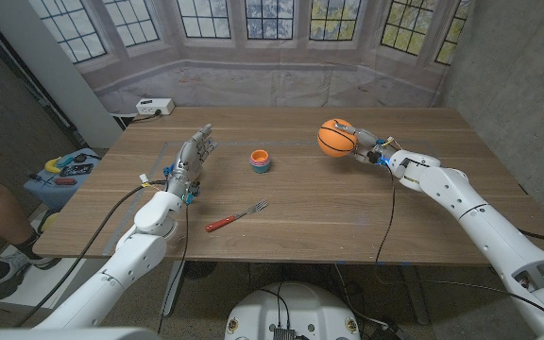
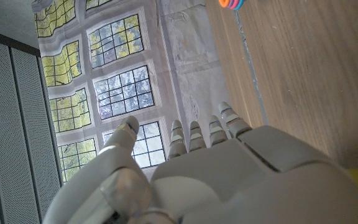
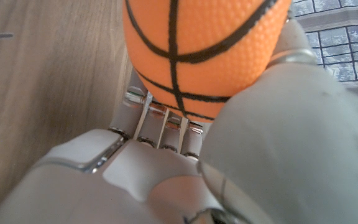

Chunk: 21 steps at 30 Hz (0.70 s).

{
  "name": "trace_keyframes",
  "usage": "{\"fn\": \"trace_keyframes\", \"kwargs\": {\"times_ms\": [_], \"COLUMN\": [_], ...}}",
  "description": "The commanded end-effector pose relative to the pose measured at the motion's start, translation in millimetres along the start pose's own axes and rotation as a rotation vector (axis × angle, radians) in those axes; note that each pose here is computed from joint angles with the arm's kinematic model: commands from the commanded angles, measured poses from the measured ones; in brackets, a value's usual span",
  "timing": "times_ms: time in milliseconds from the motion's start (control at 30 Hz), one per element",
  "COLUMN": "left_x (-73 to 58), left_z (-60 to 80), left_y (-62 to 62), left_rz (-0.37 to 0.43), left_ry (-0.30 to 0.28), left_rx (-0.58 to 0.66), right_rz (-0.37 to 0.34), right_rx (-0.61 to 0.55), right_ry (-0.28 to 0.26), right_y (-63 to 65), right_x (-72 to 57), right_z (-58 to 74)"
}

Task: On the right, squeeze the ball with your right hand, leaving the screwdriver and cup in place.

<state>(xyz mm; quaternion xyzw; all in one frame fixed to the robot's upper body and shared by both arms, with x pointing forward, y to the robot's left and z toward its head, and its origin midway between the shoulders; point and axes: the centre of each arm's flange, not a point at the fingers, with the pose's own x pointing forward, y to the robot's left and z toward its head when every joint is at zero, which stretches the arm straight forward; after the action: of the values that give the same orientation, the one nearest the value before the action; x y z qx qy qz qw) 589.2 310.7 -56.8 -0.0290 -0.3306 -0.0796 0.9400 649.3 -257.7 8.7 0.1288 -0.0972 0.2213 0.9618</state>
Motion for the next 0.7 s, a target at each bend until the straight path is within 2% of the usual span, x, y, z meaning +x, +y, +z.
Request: {"fn": "trace_keyframes", "kwargs": {"times_ms": [33,700], "left_x": [3.4,4.7], "left_z": [-0.6,-4.0], "left_y": [-2.4,-1.8], "left_rz": [-0.006,-0.018], "left_ry": [0.004,0.005], "left_rx": [-0.002,-0.014], "right_rz": [0.030,0.043], "right_rx": [-0.002,0.025], "right_ry": [0.014,0.030], "right_y": [0.4,0.4], "right_x": [3.7,-0.7], "right_z": [8.0,8.8]}}
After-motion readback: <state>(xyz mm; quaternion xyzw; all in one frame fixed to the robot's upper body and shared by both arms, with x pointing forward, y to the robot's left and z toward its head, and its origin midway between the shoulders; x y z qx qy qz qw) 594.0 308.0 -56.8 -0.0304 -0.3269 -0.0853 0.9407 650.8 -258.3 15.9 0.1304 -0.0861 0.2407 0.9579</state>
